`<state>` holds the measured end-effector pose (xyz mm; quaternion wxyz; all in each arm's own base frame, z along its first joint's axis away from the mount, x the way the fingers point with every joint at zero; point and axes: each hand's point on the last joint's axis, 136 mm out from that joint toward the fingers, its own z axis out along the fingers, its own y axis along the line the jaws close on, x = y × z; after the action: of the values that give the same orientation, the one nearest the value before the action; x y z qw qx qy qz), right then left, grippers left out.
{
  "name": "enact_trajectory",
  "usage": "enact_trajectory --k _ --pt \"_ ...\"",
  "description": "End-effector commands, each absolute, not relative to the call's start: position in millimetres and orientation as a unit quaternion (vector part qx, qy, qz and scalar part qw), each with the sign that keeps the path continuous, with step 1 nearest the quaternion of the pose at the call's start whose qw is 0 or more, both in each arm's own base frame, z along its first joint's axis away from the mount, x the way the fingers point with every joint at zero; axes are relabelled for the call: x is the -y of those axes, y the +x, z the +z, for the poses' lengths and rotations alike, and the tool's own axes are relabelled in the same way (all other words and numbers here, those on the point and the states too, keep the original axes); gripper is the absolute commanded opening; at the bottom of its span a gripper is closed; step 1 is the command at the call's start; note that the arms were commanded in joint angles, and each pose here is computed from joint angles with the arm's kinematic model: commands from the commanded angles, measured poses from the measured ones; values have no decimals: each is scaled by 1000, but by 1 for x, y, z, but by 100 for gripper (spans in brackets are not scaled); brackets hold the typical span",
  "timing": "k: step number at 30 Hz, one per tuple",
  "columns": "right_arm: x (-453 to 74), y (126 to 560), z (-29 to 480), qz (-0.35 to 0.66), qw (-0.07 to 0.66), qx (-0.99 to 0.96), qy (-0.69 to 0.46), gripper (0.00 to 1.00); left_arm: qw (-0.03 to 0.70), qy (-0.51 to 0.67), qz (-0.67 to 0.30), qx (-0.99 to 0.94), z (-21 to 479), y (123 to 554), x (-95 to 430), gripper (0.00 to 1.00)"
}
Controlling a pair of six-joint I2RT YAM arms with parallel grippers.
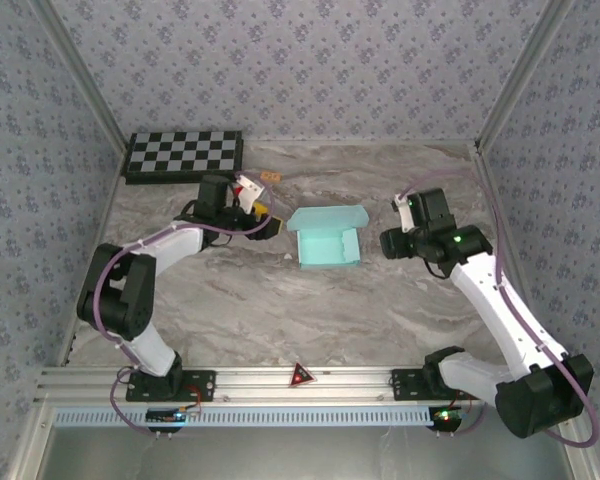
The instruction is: Fold the paper box
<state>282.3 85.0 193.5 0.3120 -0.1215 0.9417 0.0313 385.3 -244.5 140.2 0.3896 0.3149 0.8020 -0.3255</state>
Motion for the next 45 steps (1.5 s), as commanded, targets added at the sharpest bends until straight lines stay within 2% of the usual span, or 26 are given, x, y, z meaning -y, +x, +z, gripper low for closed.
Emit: enact_trajectory --k 1,12,17,33,37,42,45 --pt "-86 285 194 61 329 -940 -68 64 417 353 -338 -766 144 388 259 70" --pt "-83 281 179 50 320 -944 -61 66 404 384 -366 -745 129 385 280 67" --pt "-80 280 177 45 319 -945 -59 66 403 388 -377 -739 130 387 289 57" --pt "-79 273 155 50 294 -954 -44 67 407 383 -409 -722 136 388 302 35" --pt "-78 272 152 46 290 -955 -44 68 405 385 -413 -719 138 388 304 21" --pt "-78 272 147 50 290 -955 -40 68 405 382 -413 -721 138 387 303 10" --pt "-80 275 145 55 294 -953 -40 68 406 378 -412 -723 140 385 302 9"
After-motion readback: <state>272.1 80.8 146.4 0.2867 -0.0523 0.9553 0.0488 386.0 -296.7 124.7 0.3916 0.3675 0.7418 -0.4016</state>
